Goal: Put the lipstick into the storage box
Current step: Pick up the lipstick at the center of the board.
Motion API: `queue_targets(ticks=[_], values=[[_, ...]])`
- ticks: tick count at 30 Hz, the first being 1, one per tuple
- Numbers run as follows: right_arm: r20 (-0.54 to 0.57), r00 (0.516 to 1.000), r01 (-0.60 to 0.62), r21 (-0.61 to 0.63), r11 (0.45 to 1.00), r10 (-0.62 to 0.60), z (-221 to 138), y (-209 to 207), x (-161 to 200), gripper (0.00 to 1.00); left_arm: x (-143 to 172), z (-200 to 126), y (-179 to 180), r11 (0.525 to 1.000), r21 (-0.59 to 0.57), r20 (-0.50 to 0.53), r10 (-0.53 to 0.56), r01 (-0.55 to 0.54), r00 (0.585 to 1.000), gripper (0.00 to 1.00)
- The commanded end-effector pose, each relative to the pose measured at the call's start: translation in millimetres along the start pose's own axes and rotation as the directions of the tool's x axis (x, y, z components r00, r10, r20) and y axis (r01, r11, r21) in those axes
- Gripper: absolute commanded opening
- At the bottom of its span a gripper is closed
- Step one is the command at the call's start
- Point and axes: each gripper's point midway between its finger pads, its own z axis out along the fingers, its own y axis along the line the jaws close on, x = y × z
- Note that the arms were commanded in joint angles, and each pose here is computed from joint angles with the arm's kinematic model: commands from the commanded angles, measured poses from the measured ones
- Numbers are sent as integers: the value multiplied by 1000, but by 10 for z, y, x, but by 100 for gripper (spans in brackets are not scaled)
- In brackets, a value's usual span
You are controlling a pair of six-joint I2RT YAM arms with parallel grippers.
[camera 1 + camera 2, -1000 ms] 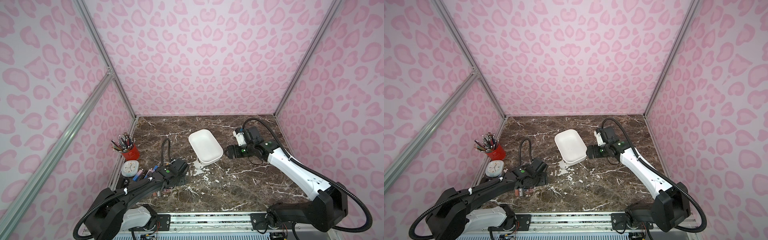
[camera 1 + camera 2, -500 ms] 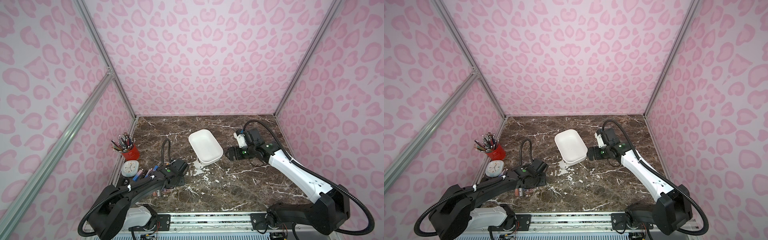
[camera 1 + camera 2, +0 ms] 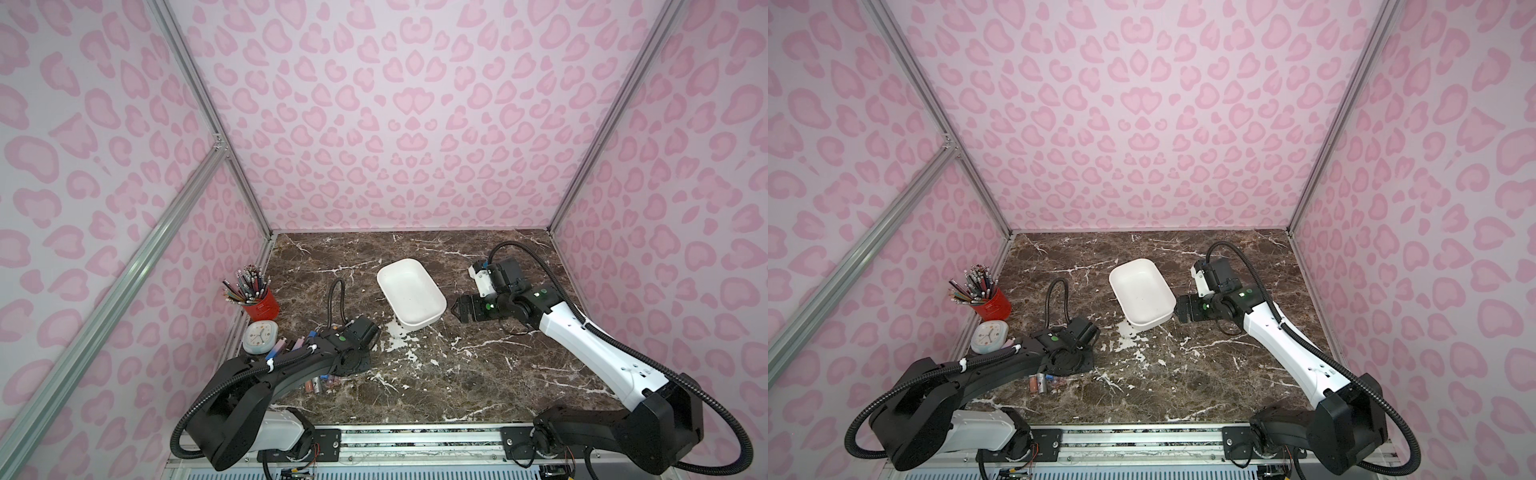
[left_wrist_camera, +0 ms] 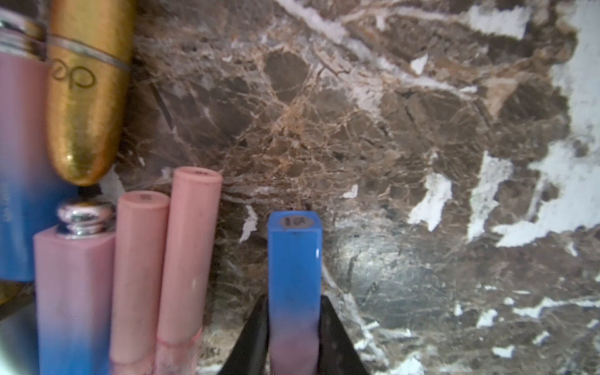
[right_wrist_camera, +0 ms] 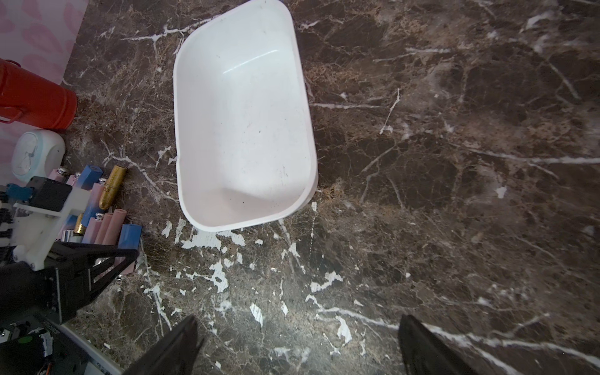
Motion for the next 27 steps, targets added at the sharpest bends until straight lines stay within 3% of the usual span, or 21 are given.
queue_targets(ticks=[1,6,12,23,27], values=[[0,1000,-5,8,1000,5,13,-32,14,99,-23,18,-59,1000,12,-8,8,-8,1000,16],[9,1000,-8,5,1000,8,1,-53,-20,99,-44,49,-105,1000,4,-25,26,-26,999,5],[16,1000,-12,5,1000,12,-28,-97,-36,99,-193,-84,-218,998,5,-14,57,-57,998,3],[18,999,-32,9,999,32,-8,-202,-92,99,-950,-795,-642,989,12,130,144,-147,981,3],[19,999,-43,17,999,42,-1,-244,-124,99,-1284,-941,-968,979,44,179,189,-199,966,3]])
